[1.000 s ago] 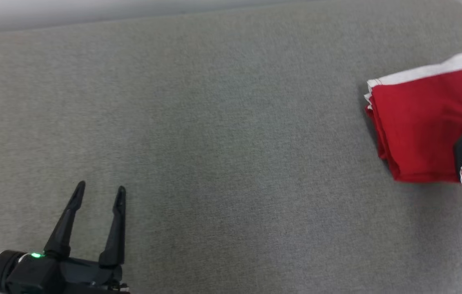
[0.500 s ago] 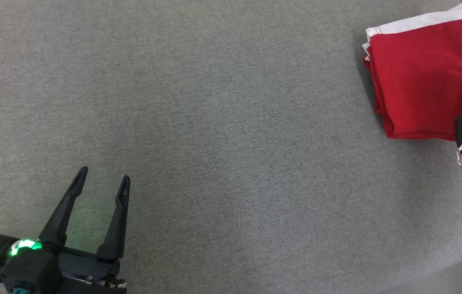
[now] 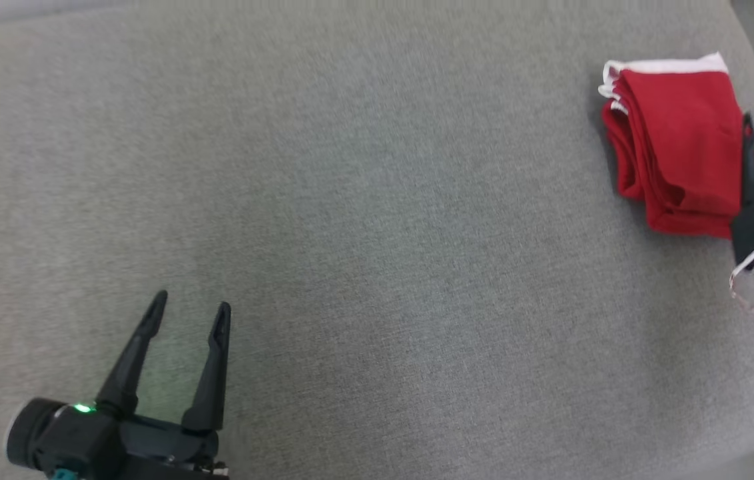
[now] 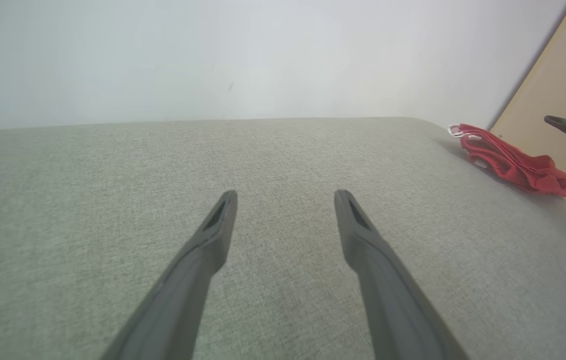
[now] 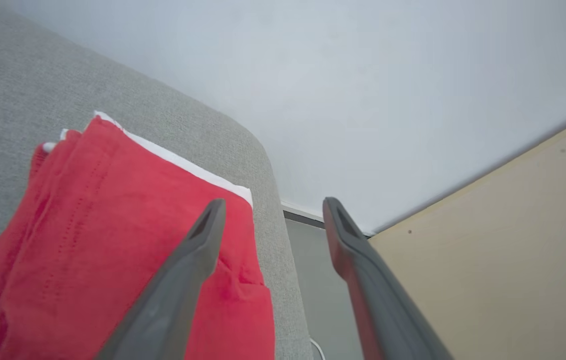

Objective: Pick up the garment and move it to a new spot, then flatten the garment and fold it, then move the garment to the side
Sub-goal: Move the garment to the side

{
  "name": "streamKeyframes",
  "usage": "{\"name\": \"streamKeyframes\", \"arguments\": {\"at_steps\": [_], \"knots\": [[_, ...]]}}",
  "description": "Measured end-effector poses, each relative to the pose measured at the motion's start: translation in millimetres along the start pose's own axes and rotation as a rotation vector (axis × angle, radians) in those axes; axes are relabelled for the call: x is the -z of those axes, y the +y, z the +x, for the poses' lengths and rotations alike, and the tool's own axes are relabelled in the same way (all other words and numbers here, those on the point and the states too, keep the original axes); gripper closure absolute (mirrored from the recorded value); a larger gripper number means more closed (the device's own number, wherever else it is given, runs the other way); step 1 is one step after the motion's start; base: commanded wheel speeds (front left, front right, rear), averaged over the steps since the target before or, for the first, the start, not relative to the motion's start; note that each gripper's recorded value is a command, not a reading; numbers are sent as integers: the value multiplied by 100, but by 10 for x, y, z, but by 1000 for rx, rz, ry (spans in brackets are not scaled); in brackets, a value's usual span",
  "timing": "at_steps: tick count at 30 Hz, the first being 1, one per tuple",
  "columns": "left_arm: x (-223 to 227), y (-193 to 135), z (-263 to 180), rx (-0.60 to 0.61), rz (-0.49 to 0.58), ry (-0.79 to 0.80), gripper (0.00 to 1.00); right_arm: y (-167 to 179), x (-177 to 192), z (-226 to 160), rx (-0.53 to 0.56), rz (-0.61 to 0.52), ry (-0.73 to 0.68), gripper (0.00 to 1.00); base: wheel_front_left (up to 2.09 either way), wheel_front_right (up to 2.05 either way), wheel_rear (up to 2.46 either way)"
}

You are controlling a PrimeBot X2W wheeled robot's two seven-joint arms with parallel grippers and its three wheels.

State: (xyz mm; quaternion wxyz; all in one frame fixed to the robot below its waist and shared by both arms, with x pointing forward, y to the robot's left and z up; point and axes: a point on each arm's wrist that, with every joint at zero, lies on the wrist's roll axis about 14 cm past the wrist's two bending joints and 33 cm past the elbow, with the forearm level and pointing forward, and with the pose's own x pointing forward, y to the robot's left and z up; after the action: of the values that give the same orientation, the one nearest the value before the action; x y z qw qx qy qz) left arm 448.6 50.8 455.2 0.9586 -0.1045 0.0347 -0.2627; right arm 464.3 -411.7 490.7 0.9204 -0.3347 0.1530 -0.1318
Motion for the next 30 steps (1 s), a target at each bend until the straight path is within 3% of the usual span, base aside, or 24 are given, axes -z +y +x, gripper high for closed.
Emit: {"name": "streamKeyframes", "arguments": {"at_steps": [4,7,9,13,17,26,30], "knots": [[-22,-5,-132,-38,-6,-9,0,146,-10,-166,-19,113,-31,0,0,0,0],[-4,43,-320,-99,-8,-1,0,455,-44,-371,-99,161,-65,0,0,0,0],[-12,95,-537,-159,-9,2,0,677,-97,-622,-146,274,-93,0,0,0,0],[-96,167,-819,-240,-16,-20,0,679,-265,-918,-132,522,-156,0,0,0,0],[-190,238,-1099,-310,0,-47,0,772,-500,-1241,-170,659,-226,0,0,0,0],[-392,388,-1601,-426,60,-115,0,1032,-822,-1808,-275,762,-279,0,0,0,0],[-387,383,-1754,-448,65,-124,0,988,-753,-1936,-250,800,-269,0,0,0,0]]}}
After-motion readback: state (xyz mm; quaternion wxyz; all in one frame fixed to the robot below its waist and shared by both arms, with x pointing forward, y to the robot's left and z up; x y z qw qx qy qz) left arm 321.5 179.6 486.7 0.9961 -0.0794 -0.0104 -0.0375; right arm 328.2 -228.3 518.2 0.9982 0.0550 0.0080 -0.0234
